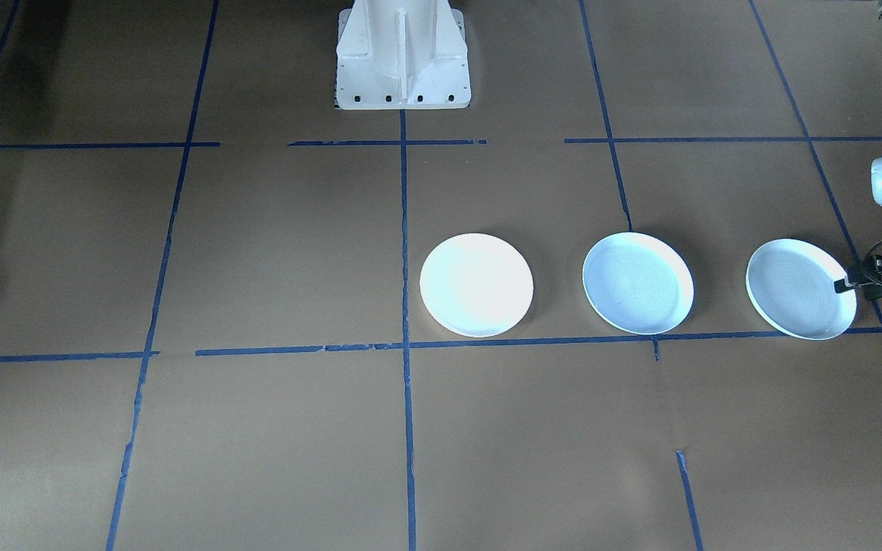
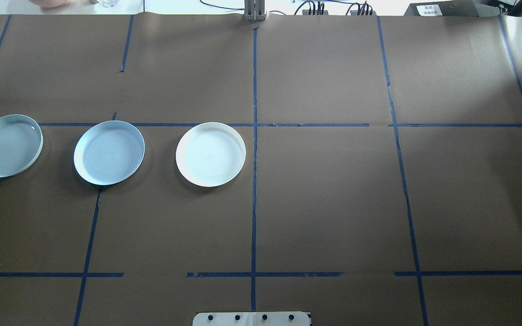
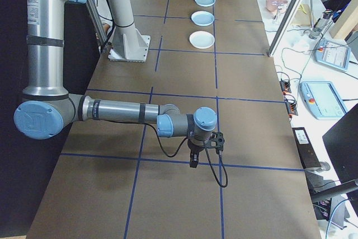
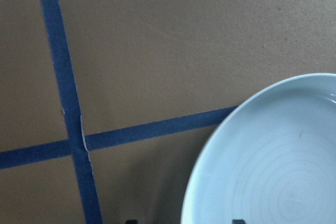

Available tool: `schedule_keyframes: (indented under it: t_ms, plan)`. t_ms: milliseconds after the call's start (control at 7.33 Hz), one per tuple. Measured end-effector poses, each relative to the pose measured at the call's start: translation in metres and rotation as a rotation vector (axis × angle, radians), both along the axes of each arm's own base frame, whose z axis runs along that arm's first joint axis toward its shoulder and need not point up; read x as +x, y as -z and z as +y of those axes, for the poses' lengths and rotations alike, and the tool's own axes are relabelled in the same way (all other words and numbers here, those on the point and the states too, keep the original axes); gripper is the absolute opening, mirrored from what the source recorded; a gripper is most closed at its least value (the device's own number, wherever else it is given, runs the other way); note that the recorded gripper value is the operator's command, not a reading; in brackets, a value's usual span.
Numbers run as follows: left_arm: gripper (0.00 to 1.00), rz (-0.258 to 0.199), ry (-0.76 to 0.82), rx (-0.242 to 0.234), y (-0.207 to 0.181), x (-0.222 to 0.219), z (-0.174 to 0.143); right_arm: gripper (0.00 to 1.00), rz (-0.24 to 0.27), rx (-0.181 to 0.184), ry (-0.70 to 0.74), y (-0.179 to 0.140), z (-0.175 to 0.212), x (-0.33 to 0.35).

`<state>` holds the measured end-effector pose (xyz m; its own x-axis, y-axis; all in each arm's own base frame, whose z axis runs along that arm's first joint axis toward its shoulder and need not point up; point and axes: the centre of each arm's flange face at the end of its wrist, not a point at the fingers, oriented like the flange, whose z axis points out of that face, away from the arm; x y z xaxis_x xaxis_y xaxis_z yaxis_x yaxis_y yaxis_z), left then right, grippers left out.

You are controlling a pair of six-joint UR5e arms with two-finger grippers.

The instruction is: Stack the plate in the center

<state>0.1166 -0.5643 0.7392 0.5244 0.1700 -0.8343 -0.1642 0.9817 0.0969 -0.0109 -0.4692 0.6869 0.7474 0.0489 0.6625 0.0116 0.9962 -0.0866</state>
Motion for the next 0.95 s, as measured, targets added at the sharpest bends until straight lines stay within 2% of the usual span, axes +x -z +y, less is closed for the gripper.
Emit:
schedule_keyframes:
  t_ms: [409, 818, 955]
  plan:
    - [0.00, 0.017, -0.006, -0.007, 0.002, 0.001, 0.002, 1.00, 0.000, 0.001, 0.000, 0.000, 0.000, 0.000]
    - [0.00, 0.131, -0.003, -0.012, 0.027, -0.012, -0.001, 1.00, 0.000, 0.000, 0.000, 0.000, 0.000, 0.000]
    - [0.00, 0.155, 0.004, -0.019, 0.042, -0.011, -0.005, 1.00, 0.000, 0.000, 0.000, 0.000, 0.000, 0.000]
